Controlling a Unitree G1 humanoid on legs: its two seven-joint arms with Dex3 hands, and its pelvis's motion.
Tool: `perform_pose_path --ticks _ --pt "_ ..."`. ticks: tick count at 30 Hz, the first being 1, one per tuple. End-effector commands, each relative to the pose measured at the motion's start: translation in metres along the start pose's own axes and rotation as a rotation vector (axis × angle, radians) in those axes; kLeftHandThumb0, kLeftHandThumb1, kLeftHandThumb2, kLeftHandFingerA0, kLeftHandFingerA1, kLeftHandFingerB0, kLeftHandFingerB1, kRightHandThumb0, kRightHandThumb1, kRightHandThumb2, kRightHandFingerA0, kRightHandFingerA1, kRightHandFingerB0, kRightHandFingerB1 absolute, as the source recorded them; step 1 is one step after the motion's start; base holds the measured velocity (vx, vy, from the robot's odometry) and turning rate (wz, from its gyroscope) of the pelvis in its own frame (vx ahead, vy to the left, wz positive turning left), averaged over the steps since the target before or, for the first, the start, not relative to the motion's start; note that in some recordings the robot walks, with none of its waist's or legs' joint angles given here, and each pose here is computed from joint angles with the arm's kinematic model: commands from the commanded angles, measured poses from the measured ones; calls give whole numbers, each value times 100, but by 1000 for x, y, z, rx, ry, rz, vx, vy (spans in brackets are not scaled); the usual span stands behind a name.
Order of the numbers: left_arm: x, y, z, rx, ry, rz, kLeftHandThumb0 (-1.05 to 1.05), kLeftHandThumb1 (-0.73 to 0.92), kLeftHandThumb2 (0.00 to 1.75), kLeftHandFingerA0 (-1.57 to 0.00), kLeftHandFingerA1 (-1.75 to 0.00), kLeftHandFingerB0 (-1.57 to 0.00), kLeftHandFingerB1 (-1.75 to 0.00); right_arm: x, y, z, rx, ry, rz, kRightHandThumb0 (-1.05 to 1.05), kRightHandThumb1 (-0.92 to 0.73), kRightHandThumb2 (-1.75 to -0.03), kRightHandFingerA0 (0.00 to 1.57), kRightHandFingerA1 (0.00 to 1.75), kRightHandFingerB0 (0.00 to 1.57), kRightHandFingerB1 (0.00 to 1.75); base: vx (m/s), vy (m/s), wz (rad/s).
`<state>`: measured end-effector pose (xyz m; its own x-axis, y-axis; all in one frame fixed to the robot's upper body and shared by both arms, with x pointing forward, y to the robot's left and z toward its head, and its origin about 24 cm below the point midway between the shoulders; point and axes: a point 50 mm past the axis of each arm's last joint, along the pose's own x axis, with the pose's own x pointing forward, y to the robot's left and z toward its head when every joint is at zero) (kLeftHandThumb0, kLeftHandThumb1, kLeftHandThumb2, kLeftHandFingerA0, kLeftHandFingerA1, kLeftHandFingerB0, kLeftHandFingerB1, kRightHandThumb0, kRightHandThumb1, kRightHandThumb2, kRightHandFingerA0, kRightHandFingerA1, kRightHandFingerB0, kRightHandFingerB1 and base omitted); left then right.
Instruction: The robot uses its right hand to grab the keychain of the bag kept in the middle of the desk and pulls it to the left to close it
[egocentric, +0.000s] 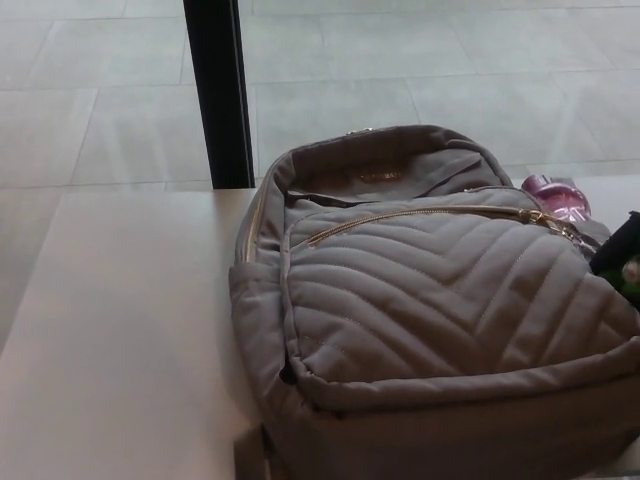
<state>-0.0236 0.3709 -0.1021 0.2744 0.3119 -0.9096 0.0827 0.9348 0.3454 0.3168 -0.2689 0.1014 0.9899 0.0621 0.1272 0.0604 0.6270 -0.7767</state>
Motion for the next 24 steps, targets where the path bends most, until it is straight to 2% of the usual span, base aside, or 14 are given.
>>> perform_pose_path --ticks 1,3,4,8,10,12,14,16,17,18,20,21,22,24 --pt "-2 5 -1 9 -4 7 -105 90 86 -64 -115 -52 -103 -1 -2 -1 182 27 -247 -15 -42 -125 101 147 93 137 0 0 0" --pt "-3 6 -1 -4 -9 8 -105 89 87 -63 -118 -54 -105 0 -3 -1 190 25 -269 -15 -43 -123 102 146 95 132 0 0 0" --pt "-2 7 -1 10 -3 12 -105 87 86 -62 -112 -54 -106 1 -7 1 191 16 -292 -19 -44 -122 100 154 95 130 0 0 0" --pt "-3 7 -1 9 -1 19 -105 89 85 -64 -114 -54 -106 3 -15 5 177 -7 -302 -18 -51 -108 88 175 76 155 0 0 0" --pt "-2 8 -1 17 3 21 -105 91 88 -60 -115 -50 -102 5 -21 9 140 -43 -281 -18 -51 -106 86 175 75 156 0 0 0" --pt "-2 8 0 31 2 22 -105 90 90 -63 -114 -49 -102 8 -26 14 107 -80 -256 -17 -49 -107 86 175 75 157 0 0 0" --pt "-2 9 0 13 0 24 -105 87 85 -68 -115 -57 -104 10 -30 20 90 -104 -223 -14 -45 -114 86 175 76 156 0 0 0" --pt "-2 9 1 5 -6 25 -105 88 89 -70 -115 -55 -106 12 -32 23 68 -114 -194 -15 -43 -116 86 175 77 155 0 0 0" --pt "-3 10 1 7 -5 24 -105 88 90 -64 -115 -53 -106 13 -31 25 57 -124 -181 -18 -42 -112 119 138 98 124 0 0 0" --pt "-2 10 1 5 -2 23 -105 88 88 -69 -115 -56 -105 14 -31 29 35 -143 -158 -17 -41 -111 119 137 100 124 0 0 0" --pt "-2 11 1 -9 0 23 -105 89 88 -68 -116 -56 -105 15 -30 32 11 -172 -139 -13 -40 -112 120 137 101 124 0 0 0" --pt "-2 11 2 -13 -1 24 -105 88 88 -68 -115 -56 -106 15 -28 33 9 -184 -130 -8 -40 -116 90 174 81 150 0 0 0" --pt "-2 11 2 -8 -1 26 -105 87 84 -74 -114 -60 -107 16 -28 35 -1 -201 -118 -7 -41 -114 89 175 80 149 0 0 0" --pt "-2 11 2 1 1 32 -105 89 84 -74 -114 -60 -106 17 -26 37 -8 -217 -105 -10 -40 -115 90 175 81 149 0 0 0"
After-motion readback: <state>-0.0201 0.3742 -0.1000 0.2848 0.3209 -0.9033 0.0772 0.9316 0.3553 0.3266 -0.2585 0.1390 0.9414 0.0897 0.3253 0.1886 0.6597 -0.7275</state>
